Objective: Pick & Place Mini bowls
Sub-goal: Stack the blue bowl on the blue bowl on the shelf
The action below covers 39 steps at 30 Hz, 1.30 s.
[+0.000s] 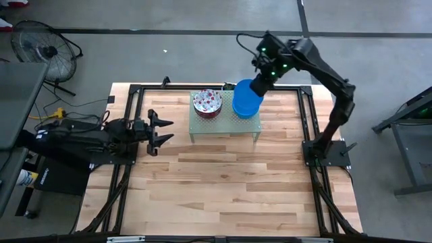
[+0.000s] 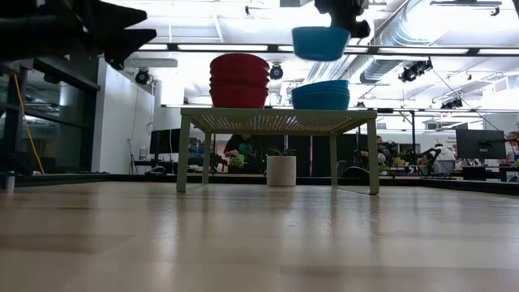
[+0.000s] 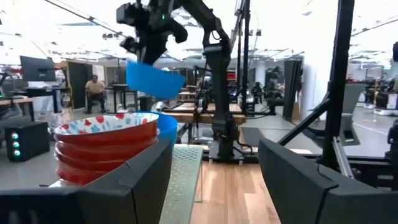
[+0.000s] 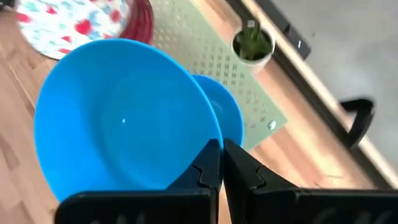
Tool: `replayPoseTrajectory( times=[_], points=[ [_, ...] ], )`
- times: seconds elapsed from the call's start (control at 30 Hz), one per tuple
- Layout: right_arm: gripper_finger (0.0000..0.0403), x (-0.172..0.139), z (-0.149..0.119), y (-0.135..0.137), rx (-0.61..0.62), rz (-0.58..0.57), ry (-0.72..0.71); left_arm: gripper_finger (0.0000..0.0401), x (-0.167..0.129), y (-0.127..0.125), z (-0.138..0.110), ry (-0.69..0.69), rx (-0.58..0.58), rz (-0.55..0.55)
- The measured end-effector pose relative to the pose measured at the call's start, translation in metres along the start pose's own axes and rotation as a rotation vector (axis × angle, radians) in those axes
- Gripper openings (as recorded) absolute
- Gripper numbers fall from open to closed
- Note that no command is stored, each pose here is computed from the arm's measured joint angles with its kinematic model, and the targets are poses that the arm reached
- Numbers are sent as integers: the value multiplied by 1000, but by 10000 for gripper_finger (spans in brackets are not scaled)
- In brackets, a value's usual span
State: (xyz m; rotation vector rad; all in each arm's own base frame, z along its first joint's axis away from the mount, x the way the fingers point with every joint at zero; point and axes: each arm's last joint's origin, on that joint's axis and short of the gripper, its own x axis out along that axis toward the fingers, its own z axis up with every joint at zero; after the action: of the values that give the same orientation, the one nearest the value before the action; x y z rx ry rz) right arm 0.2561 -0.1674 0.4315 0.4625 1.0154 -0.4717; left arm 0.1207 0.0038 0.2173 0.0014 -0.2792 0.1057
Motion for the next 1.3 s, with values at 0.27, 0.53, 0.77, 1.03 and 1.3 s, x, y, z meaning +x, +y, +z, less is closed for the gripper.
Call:
replayPoseTrajectory(
  times=[0.27,0.53,0.77,1.03,1.3],
  points=[
    [0,34,0,-5,146,-63,85,233,-15,1,-14,-31,4,-13],
    [0,44,-3,-5,257,-104,108,233,-20,0,-14,-24,36,-58],
    [0,45,-5,-2,355,-141,108,233,-20,-1,-15,-17,39,-109],
    [0,54,-9,3,397,-186,133,233,-20,-2,-17,-3,39,-154],
    [0,67,-11,7,415,-212,126,233,-20,-3,-17,-4,38,-172]
  ],
)
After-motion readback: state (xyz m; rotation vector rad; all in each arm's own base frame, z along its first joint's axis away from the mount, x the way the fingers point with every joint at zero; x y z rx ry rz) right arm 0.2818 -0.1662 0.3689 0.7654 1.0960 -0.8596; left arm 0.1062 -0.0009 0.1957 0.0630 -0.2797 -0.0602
